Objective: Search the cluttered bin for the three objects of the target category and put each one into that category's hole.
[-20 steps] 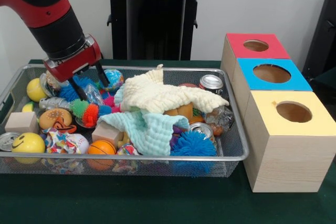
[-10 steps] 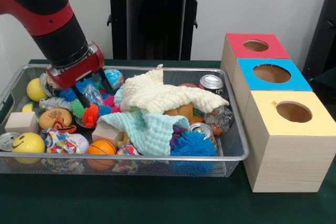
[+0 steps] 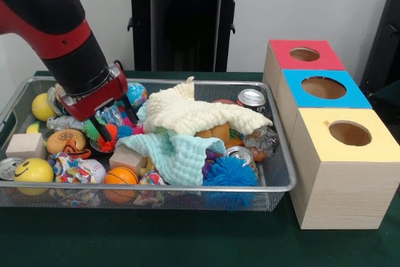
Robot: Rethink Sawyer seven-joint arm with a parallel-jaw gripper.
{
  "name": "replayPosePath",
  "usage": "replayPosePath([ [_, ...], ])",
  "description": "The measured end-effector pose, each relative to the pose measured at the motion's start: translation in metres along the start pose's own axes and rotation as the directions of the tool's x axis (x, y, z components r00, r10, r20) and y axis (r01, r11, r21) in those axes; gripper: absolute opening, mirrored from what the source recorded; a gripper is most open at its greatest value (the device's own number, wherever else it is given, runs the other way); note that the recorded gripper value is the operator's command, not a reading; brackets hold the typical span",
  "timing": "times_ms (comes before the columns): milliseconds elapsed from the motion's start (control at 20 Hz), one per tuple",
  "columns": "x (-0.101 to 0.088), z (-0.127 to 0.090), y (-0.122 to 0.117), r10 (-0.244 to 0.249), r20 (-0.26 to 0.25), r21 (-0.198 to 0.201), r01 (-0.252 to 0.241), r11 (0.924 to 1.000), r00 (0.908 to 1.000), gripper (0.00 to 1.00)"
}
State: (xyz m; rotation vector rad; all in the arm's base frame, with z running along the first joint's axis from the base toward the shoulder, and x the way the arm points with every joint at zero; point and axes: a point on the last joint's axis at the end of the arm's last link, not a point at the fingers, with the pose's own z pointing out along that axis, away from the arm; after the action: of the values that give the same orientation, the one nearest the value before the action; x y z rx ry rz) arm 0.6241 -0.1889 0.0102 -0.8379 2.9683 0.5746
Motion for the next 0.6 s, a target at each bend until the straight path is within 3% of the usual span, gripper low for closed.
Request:
replayPosePath([
  [600, -0.0027, -0.0052, -0.0017, -0.001, -0.017, -0.007, 0.001, 1.0000, 0.9999, 1.00],
])
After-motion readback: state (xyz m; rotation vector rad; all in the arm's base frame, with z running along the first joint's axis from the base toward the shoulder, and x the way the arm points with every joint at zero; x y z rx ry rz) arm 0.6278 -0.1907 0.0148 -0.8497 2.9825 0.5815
